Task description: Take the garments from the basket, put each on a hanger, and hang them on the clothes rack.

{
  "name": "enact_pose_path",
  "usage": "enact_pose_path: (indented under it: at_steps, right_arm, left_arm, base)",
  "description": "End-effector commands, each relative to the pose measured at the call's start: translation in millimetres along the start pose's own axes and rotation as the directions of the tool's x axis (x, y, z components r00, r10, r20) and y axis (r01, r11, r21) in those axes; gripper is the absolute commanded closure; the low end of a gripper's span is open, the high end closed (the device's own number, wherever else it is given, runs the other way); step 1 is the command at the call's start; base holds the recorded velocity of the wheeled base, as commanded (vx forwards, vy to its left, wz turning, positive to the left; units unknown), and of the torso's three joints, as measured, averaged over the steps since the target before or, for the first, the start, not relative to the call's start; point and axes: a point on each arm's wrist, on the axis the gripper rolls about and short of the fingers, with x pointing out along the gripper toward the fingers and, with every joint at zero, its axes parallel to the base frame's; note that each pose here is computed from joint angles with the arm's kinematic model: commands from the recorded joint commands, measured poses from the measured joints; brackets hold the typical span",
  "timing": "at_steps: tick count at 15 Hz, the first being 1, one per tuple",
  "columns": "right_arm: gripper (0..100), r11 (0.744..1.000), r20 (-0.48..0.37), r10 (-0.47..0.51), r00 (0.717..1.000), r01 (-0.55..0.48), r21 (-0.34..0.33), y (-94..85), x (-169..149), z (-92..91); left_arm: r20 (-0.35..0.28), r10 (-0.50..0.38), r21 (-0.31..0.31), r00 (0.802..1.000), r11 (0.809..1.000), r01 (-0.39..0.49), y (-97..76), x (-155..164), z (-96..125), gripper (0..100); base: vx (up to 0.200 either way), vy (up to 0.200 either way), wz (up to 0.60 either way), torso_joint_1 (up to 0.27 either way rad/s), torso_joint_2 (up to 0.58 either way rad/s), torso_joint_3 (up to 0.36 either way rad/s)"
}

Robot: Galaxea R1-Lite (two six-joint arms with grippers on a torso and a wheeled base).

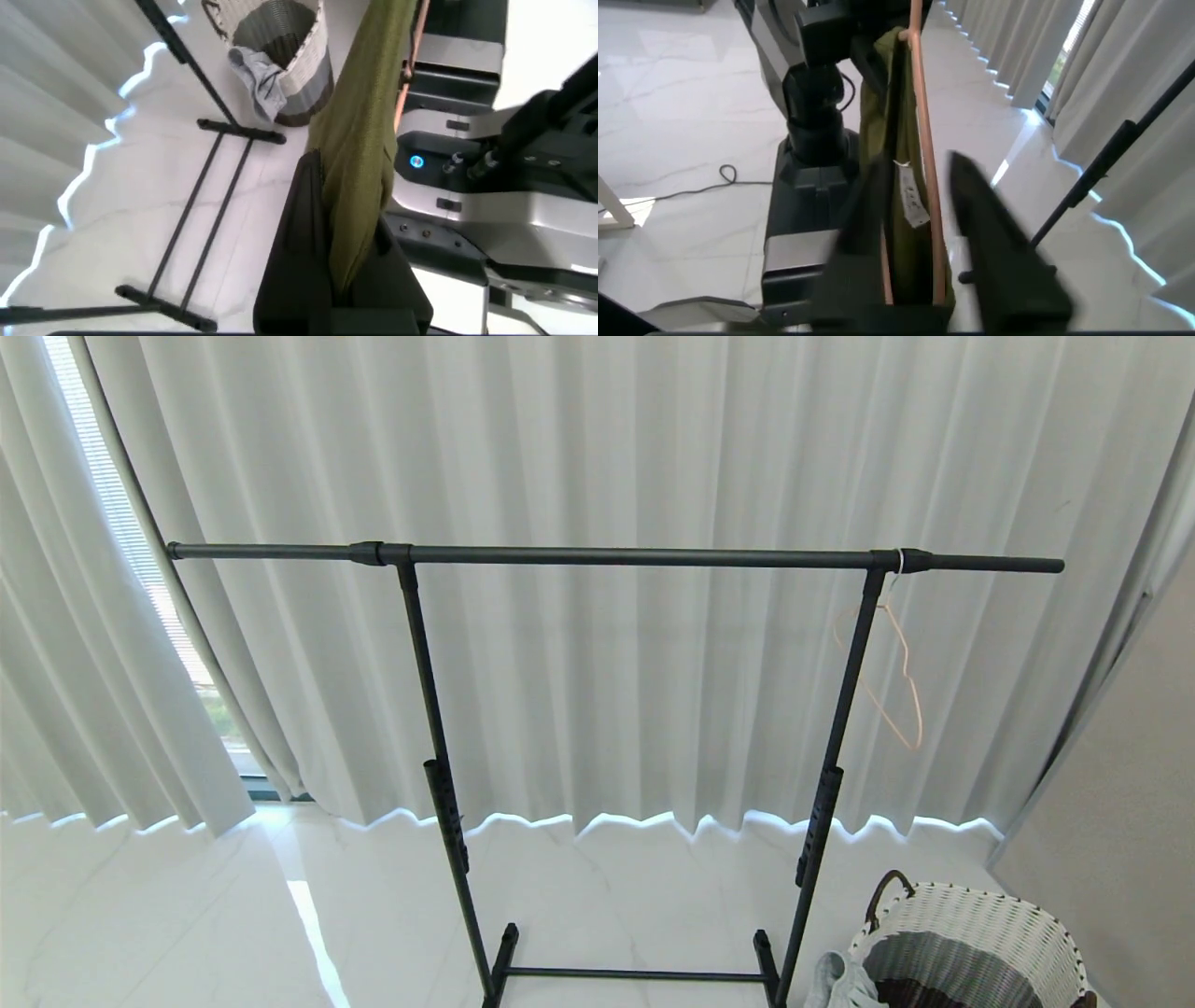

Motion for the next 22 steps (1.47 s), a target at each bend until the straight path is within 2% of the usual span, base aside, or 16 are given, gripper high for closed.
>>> enact_pose_path:
  at_steps: [1, 3, 5, 8, 9, 11, 13, 14, 15, 16, 19, 22]
  right_arm:
    - [0, 0.999, -0.005, -0.048, 0.999, 0.048, 0.0, -5.5, -0.3, -0.8]
    - [0, 0.989, -0.011, -0.15, 0.989, 0.15, -0.002, -19.2, -0.6, -2.0]
    - [0, 0.979, -0.02, -0.206, 0.978, 0.205, -0.006, -31.6, -1.5, -4.0]
    - [0, 0.975, -0.046, -0.222, 0.974, 0.222, 0.004, -36.2, 2.2, -9.4]
    - [0, 0.974, -0.063, -0.221, 0.973, 0.223, 0.027, -36.8, 5.5, -12.9]
    - [0, 0.971, -0.101, -0.222, 0.97, 0.23, 0.073, -38.4, 13.1, -21.0]
    - [0, 0.947, -0.166, -0.269, 0.949, 0.292, 0.133, -50.0, 25.9, -35.4]
    - [0, 0.918, -0.179, -0.326, 0.928, 0.357, 0.176, -59.0, 37.2, -39.3]
    - [0, 0.874, -0.176, -0.397, 0.901, 0.43, 0.226, -69.1, 51.6, -39.8]
    - [0, 0.842, -0.178, -0.449, 0.876, 0.481, 0.244, -78.8, 63.0, -42.1]
    - [0, 0.801, -0.205, -0.506, 0.838, 0.545, 0.25, -101.0, 84.8, -55.7]
    - [0, 0.761, -0.233, -0.558, 0.796, 0.604, 0.237, -119.2, 101.9, -71.6]
  left_arm:
    - [-0.02, 0.061, -0.003, 0.998, 0.998, -0.061, 2.4, 0.1, -1.0, 100]
    - [-0.084, 0.206, 0.003, 0.975, 0.979, -0.206, 6.0, 1.6, -3.9, 100]
    - [-0.164, 0.339, 0.016, 0.927, 0.94, -0.341, 10.2, 5.3, -8.0, 100]
    - [-0.242, 0.51, 0.029, 0.826, 0.854, -0.519, 25.3, 9.9, 1.3, 100]
    - [-0.256, 0.573, 0.021, 0.778, 0.809, -0.588, 37.8, 13.0, 14.6, 100]
    - [-0.226, 0.625, 0.002, 0.747, 0.767, -0.641, 52.6, 11.5, 35.9, 100]
    - [-0.192, 0.642, -0.006, 0.743, 0.756, -0.655, 58.3, 9.9, 49.6, 100]
    - [-0.18, 0.646, -0.006, 0.742, 0.753, -0.658, 59.3, 9.1, 53.1, 100]
    - [-0.174, 0.649, -0.009, 0.741, 0.751, -0.66, 61.0, 9.4, 56.8, 100]
    - [-0.164, 0.652, -0.013, 0.74, 0.749, -0.663, 62.6, 9.2, 60.9, 100]
    - [-0.14, 0.659, -0.018, 0.739, 0.744, -0.668, 66.1, 8.4, 70.3, 100]
    - [-0.121, 0.651, -0.018, 0.749, 0.753, -0.657, 65.2, 8.5, 74.6, 100]
  base:
    - [0.0, 0.0, 0.0, 0.0, 0.0, 0.0]
    - [0.0, 0.0, 0.0, 0.0, 0.0, 0.0]
    - [0.0, 0.0, 0.0, 0.0, 0.0, 0.0]
    - [0.0, 0.0, 0.0, 0.0, 0.0, 0.0]
    - [0.0, 0.0, 0.0, 0.0, 0.0, 0.0]
    - [0.0, 0.0, 0.0, 0.0, 0.0, 0.0]
    - [0.0, 0.0, 0.0, 0.0, 0.0, 0.0]
    - [0.0, 0.0, 0.0, 0.0, 0.0, 0.0]
    - [0.0, 0.0, 0.0, 0.0, 0.0, 0.0]
    - [0.0, 0.0, 0.0, 0.0, 0.0, 0.0]
    - [0.0, 0.0, 0.0, 0.0, 0.0, 0.0]
    - [0.0, 0.0, 0.0, 0.0, 0.0, 0.0]
